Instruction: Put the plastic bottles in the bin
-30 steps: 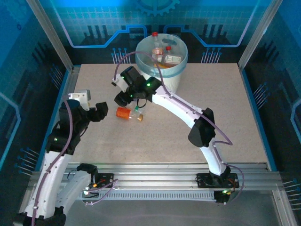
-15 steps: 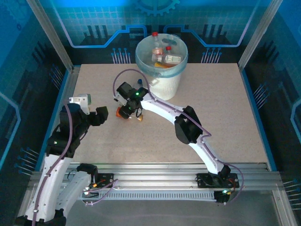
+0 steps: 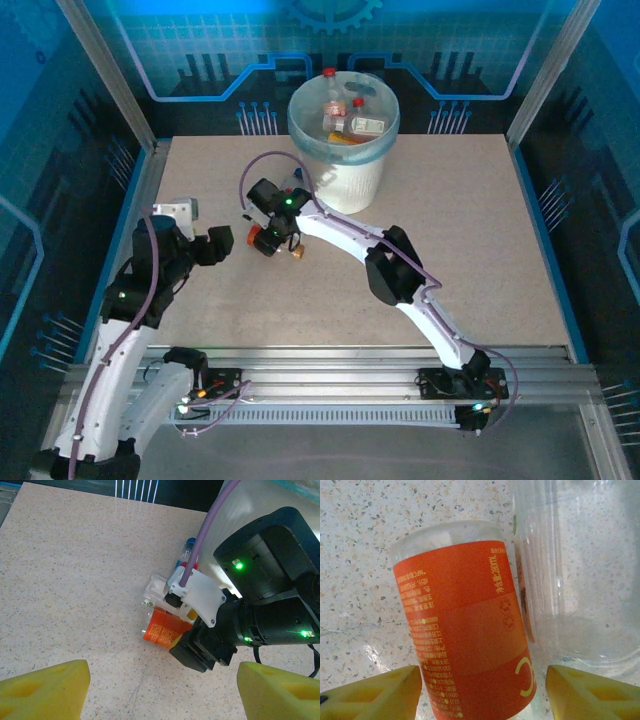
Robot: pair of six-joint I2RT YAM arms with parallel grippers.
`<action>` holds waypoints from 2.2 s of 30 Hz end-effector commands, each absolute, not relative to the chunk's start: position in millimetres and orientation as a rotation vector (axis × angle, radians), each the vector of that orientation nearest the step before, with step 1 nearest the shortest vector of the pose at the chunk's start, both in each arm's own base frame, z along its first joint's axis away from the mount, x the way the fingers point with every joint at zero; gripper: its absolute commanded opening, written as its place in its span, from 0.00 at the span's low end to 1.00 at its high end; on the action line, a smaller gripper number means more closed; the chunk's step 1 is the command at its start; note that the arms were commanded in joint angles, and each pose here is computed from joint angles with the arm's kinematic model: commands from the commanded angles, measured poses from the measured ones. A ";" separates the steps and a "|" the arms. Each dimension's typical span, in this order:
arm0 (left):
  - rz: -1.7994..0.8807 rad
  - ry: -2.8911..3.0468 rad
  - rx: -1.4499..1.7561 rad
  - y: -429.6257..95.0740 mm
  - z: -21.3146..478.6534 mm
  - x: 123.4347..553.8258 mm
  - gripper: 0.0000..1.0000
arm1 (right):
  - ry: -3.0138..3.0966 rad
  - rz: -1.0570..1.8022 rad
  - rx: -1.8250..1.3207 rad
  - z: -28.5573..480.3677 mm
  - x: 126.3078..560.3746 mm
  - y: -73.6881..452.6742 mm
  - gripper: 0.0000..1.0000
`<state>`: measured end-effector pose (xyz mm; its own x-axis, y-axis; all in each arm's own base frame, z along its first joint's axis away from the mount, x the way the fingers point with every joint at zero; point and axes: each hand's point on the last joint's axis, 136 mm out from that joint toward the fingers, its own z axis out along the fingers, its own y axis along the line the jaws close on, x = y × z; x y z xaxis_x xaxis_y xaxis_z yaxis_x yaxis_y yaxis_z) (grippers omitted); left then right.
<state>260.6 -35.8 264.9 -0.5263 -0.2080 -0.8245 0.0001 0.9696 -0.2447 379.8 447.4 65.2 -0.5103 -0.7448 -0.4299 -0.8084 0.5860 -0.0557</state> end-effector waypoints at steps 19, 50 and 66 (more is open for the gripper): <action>-0.290 2.072 -0.139 -38.1 290.1 268.9 0.78 | 2.374 0.232 -1.326 97.1 355.0 454.5 0.51; -0.737 1.878 0.101 -174.6 440.4 423.3 0.74 | 1.821 0.306 -0.360 429.8 536.4 261.7 0.52; -0.730 1.931 0.130 -192.5 421.8 436.7 0.74 | 1.930 0.427 -0.412 365.5 560.0 288.4 0.62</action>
